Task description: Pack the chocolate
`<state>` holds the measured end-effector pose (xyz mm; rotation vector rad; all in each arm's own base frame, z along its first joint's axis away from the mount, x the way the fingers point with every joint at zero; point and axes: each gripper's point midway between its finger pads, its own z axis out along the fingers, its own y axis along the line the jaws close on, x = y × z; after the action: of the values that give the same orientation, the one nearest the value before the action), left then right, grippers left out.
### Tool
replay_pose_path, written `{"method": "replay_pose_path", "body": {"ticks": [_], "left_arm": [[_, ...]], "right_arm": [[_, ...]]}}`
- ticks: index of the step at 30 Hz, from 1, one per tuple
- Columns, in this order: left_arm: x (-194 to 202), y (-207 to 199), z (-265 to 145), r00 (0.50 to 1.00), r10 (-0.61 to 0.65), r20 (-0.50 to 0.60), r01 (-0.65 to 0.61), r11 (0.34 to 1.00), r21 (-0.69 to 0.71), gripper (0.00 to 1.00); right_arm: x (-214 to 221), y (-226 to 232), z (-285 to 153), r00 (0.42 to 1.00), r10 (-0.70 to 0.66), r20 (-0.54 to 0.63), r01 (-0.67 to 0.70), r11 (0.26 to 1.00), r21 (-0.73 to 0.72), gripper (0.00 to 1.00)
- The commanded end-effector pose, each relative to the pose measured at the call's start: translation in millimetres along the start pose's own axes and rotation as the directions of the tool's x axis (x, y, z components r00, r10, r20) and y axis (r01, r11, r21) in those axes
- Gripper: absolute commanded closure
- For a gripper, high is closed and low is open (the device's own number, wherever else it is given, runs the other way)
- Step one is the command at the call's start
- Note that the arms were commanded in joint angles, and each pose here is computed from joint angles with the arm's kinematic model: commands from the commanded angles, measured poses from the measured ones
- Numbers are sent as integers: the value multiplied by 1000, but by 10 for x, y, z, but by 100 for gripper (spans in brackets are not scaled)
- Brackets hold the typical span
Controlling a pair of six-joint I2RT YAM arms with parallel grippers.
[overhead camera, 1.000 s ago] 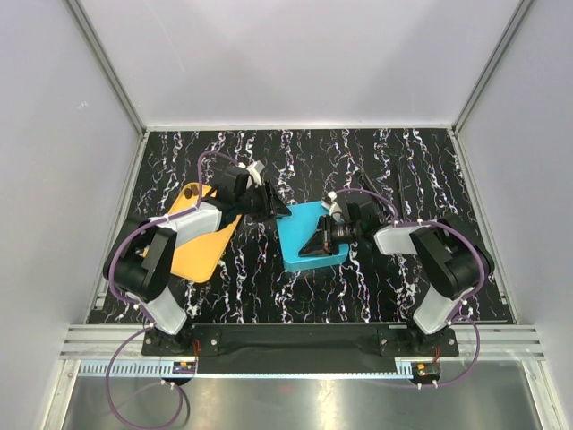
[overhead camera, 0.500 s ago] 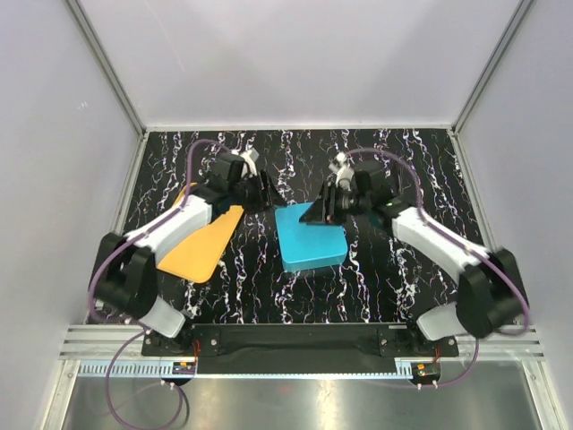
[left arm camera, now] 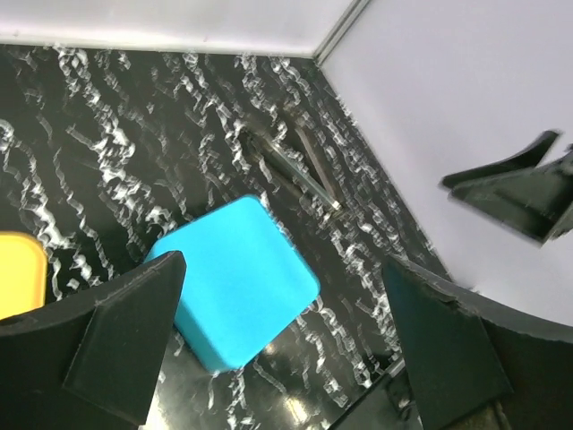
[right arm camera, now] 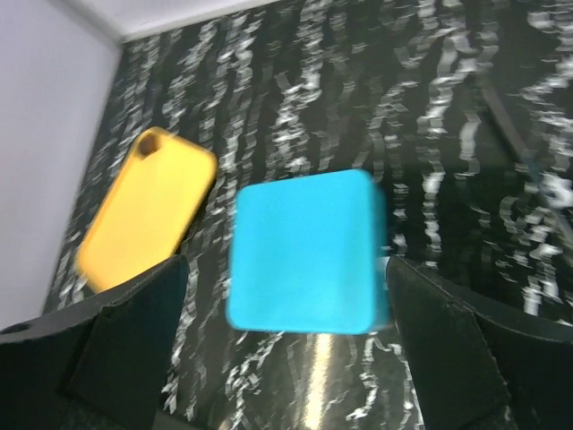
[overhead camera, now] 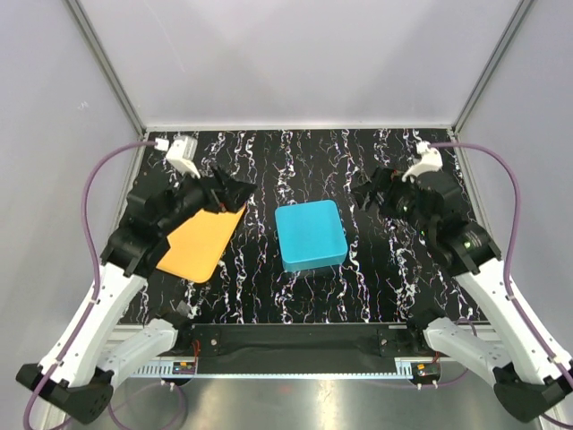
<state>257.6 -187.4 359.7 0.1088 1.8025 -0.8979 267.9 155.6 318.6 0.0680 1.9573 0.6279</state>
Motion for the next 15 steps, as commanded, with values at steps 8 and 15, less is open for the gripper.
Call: {"method": "replay_pose_path", "body": {"ticks": [8,15], "left_arm": [[620,396,-121,996,74,-57,-77,996,-49,1],[639,425,-78,993,73,-92,-79,995,-67,1]], "right_arm": [[363,-701,-81,1000,-7,-11,10,957,288,0],[352,-740,-89,1000,-28,-6,29,953,302,0]]}}
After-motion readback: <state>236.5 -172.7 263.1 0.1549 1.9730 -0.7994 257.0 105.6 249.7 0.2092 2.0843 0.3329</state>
